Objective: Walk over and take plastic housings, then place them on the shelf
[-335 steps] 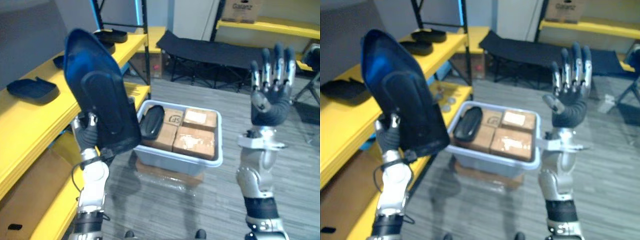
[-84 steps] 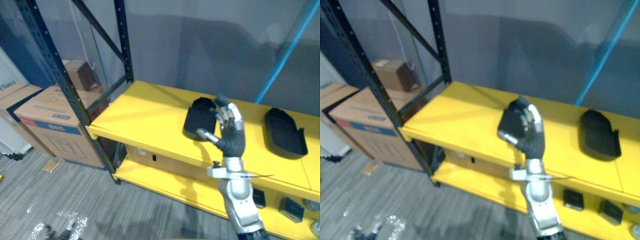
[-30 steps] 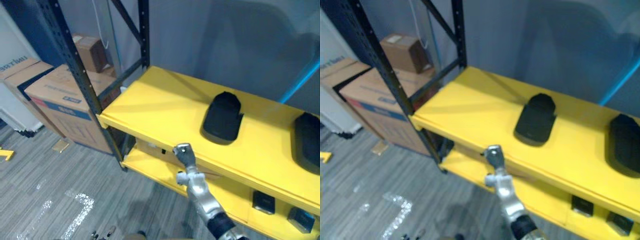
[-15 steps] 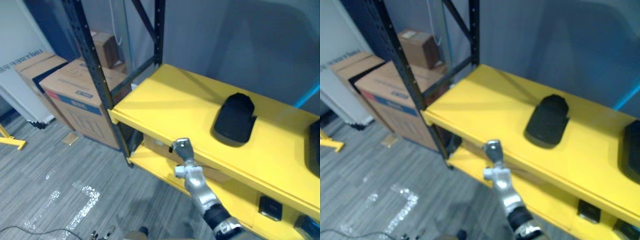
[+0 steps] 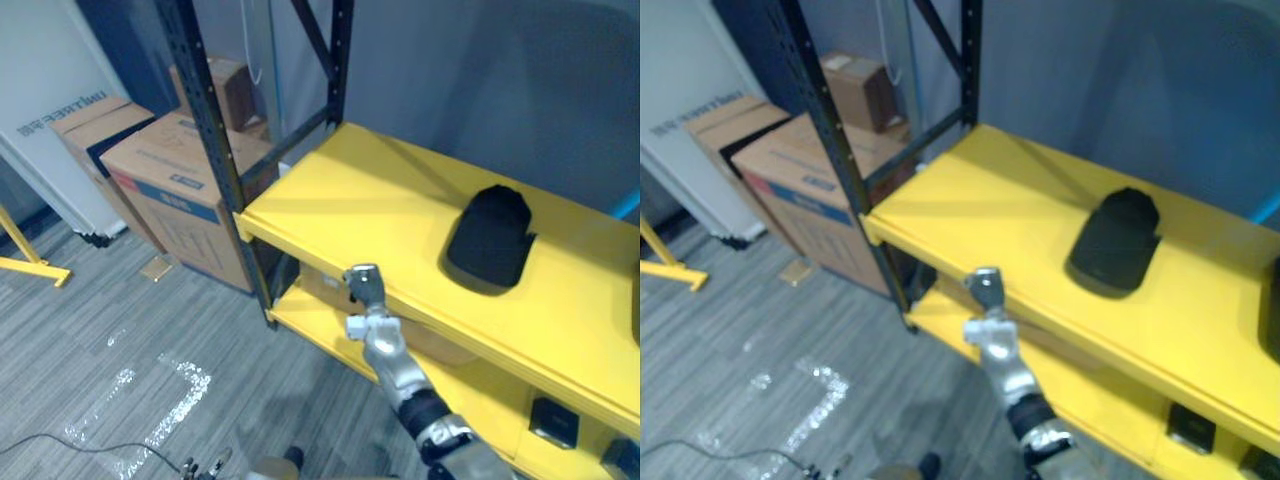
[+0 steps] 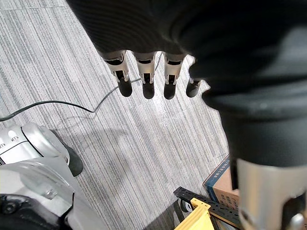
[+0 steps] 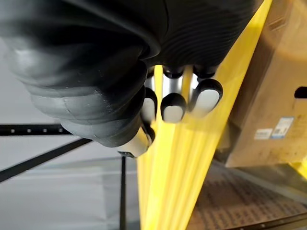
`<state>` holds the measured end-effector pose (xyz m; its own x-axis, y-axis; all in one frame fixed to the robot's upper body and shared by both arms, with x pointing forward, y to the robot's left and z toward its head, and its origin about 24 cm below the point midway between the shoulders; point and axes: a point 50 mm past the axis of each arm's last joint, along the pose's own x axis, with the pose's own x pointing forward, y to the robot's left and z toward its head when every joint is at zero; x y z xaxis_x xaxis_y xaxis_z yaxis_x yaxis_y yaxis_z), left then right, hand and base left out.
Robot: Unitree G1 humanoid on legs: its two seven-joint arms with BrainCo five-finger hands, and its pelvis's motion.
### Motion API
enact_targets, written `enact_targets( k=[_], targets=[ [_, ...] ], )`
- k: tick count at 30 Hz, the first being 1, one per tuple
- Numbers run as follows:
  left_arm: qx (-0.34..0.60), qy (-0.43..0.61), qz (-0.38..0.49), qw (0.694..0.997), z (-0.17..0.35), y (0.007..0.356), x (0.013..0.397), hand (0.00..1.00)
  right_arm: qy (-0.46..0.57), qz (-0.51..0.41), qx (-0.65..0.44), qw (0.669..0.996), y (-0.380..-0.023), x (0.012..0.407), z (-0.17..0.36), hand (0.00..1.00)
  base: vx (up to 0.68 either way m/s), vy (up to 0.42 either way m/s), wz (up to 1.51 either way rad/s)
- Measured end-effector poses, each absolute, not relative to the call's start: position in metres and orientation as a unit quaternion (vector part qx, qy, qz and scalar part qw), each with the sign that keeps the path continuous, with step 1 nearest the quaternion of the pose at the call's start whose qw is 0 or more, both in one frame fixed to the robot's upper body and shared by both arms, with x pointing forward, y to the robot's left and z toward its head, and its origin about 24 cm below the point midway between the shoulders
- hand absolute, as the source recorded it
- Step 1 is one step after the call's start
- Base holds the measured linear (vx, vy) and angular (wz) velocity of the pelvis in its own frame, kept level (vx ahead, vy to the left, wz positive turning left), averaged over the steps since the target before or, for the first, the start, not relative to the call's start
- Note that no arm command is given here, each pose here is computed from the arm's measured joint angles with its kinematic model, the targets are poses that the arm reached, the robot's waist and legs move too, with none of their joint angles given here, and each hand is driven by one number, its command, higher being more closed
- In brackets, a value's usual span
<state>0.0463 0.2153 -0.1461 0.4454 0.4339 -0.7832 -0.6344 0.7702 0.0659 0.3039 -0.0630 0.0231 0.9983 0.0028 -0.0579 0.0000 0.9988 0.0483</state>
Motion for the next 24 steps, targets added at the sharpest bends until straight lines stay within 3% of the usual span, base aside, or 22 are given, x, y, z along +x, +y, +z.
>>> enact_targets(
  k=[6,11,17,24],
  targets=[
    [-0.119,0.417,0.318,0.843,-0.146,0.215,0.047,0.00,0.010,-0.020,0.043,0.999,-0.067,0.292,0.028,1.00,0.01,0.002,-0.02],
    [-0.118,0.415,0.322,0.843,-0.146,0.216,0.046,0.00,-0.059,-0.050,0.065,0.995,-0.096,0.263,0.050,1.00,0.05,0.004,-0.21],
    [-0.114,0.405,0.333,0.844,-0.144,0.220,0.044,0.00,-0.082,-0.019,0.066,0.994,-0.111,0.233,0.057,1.00,0.06,-0.015,-0.32],
    [-0.107,0.412,0.337,0.840,-0.145,0.224,0.040,0.00,-0.108,-0.001,0.065,0.992,-0.114,0.224,0.064,1.00,0.01,-0.016,-0.17]
  ],
)
